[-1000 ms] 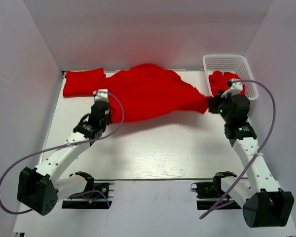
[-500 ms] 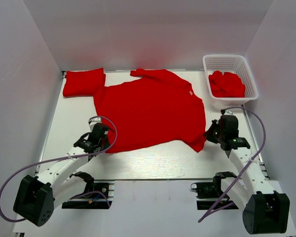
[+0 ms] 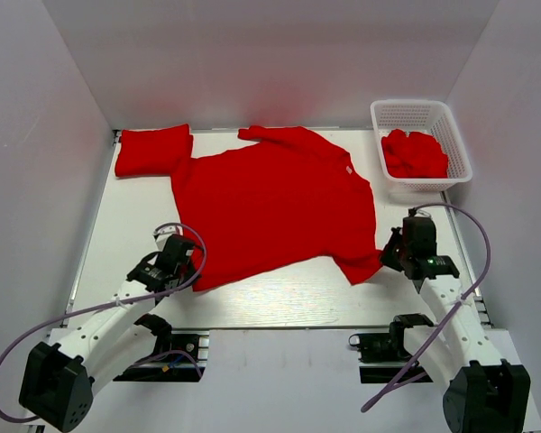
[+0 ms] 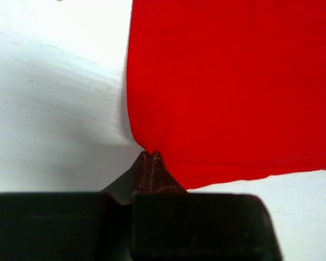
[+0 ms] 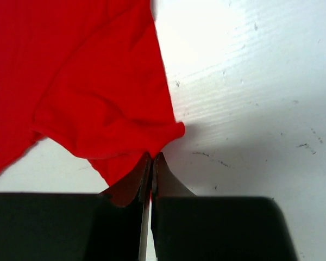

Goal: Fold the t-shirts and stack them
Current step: Fold the flattened tshirt in 1/3 of the way

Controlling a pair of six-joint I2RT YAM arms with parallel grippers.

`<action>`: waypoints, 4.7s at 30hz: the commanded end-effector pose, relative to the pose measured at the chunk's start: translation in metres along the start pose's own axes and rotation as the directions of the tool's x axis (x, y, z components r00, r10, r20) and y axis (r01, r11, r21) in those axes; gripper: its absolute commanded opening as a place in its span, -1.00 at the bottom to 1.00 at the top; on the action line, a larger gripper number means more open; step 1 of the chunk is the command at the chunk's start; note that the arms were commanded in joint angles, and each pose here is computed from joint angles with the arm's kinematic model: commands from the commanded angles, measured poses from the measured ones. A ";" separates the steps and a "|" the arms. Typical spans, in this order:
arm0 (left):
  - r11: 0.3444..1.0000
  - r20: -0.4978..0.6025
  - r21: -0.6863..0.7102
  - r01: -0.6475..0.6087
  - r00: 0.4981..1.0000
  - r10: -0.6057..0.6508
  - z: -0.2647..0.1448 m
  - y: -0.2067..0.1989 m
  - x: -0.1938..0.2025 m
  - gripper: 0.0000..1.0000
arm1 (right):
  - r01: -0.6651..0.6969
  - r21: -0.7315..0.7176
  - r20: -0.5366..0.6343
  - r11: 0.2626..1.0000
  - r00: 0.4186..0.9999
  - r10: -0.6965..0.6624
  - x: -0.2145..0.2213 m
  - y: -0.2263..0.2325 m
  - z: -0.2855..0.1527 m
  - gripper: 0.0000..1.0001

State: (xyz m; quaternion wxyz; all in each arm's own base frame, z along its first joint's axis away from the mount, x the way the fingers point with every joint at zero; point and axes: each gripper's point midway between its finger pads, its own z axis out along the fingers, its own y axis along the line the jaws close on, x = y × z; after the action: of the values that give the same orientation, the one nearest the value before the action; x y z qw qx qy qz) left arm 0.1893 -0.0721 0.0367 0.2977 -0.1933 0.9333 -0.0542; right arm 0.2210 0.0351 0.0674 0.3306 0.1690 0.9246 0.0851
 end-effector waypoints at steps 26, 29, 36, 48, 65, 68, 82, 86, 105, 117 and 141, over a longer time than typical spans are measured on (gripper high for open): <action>0.977 0.228 -0.148 0.152 0.967 -0.116 0.000 -0.039 -0.125 -1.00 | 0.043 -0.075 0.264 0.996 0.964 -0.021 -0.180 0.076 0.019 -1.00; 0.980 0.227 -0.131 0.150 0.967 -0.117 0.007 -0.039 -0.130 -1.00 | 0.074 -0.081 0.265 0.994 0.963 -0.050 -0.192 0.084 0.029 -1.00; 0.978 0.190 -0.156 0.137 0.976 -0.106 0.029 -0.040 -0.140 -1.00 | 0.116 -0.043 0.256 0.992 0.961 -0.101 -0.218 0.090 0.053 -1.00; 0.982 0.178 -0.145 0.122 0.979 -0.095 0.055 -0.039 -0.162 -1.00 | 0.196 -0.049 0.218 0.979 0.959 -0.181 -0.244 0.108 0.091 -1.00; 0.979 0.170 -0.172 0.113 0.982 -0.083 0.088 -0.032 -0.182 -1.00 | 0.231 -0.102 0.167 0.968 0.963 -0.212 -0.268 0.132 0.144 -1.00; 0.976 0.161 -0.185 0.117 0.983 -0.087 0.093 -0.029 -0.182 -1.00 | 0.231 -0.143 0.158 0.963 0.965 -0.208 -0.271 0.142 0.151 -1.00; 0.971 0.299 -0.165 0.174 0.947 -0.119 0.072 -0.038 -0.252 1.00 | 0.301 -0.295 0.208 0.907 0.947 -0.247 -0.310 0.191 0.183 -0.16; 0.987 0.319 -0.106 0.120 0.944 -0.081 0.056 -0.051 -0.266 1.00 | 0.337 -0.322 0.219 0.885 0.936 -0.277 -0.308 0.198 0.169 0.81; 0.965 0.053 0.196 -0.173 0.985 0.165 0.056 -0.099 -0.157 1.00 | 0.257 -0.342 0.000 0.904 0.962 -0.273 -0.164 0.140 0.127 0.81; 0.979 -0.018 -0.133 -0.155 0.988 0.154 0.065 -0.037 -0.142 0.43 | 0.219 -0.300 -0.097 0.929 0.961 -0.257 -0.140 0.126 0.157 0.81; 0.991 0.007 -0.074 -0.108 0.994 0.109 0.092 -0.054 -0.154 -1.00 | 0.206 -0.210 -0.175 0.956 0.954 -0.244 -0.120 0.101 0.177 0.81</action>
State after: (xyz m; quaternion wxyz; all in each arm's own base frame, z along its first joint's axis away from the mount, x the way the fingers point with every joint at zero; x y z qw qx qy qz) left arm 0.3581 -0.0614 0.0361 0.2667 -0.1405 0.9535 0.0024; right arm 0.4445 0.0995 0.0333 0.2603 0.0108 0.9508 0.1679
